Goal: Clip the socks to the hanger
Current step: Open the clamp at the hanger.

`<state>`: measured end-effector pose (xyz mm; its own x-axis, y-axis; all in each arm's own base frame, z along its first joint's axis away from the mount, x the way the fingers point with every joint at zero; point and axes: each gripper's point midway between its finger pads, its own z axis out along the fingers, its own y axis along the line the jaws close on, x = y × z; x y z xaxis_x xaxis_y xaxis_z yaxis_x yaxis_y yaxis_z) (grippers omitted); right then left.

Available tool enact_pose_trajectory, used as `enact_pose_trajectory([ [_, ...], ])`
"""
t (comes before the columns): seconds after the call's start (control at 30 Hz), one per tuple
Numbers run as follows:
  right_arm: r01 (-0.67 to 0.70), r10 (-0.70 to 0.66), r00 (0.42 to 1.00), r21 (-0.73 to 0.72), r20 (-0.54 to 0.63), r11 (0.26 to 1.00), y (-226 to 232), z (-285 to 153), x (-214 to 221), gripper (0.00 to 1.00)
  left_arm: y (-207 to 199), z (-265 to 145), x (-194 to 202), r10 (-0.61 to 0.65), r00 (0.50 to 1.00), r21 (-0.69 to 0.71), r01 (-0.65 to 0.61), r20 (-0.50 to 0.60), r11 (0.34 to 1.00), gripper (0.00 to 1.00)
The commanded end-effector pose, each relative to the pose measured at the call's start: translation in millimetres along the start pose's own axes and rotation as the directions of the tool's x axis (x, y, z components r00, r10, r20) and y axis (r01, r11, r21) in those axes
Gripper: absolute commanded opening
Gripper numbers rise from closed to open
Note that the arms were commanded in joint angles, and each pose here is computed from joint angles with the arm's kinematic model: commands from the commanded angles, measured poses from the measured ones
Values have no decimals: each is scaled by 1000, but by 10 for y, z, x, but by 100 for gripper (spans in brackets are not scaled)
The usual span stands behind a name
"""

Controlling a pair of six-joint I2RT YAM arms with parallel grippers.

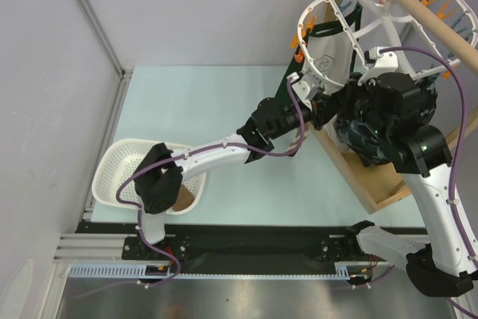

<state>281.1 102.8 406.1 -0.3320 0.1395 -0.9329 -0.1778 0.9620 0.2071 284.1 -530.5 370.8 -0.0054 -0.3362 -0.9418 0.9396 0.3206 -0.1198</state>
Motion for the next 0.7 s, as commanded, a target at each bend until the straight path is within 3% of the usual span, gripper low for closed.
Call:
enact_pose_trajectory([
  [0.0, 26, -27, 999, 26, 37, 999, -48, 77, -87, 4, -369, -41, -643, -4, 990, 114, -12, 138, 993, 9],
  [0.03, 23, -24, 999, 34, 36, 999, -62, 86, -82, 0, -373, -47, -655, -6, 990, 114, -10, 139, 993, 14],
  [0.13, 14, -16, 998, 40, 55, 999, -78, 58, -127, 0, -363, -72, -635, -6, 991, 108, -9, 137, 994, 29],
  [0.23, 15, -18, 998, 53, 58, 998, -109, 62, -132, 0, -373, -86, -678, 1, 989, 110, -18, 148, 994, 29],
  [0.43, 9, -11, 998, 41, 56, 999, -88, 24, -145, 0, -362, -34, -630, -4, 991, 115, -12, 136, 993, 16],
  [0.67, -20, 17, 997, 50, 73, 999, -110, 2, -172, 0, -375, -40, -595, -12, 992, 124, -4, 129, 992, 36],
])
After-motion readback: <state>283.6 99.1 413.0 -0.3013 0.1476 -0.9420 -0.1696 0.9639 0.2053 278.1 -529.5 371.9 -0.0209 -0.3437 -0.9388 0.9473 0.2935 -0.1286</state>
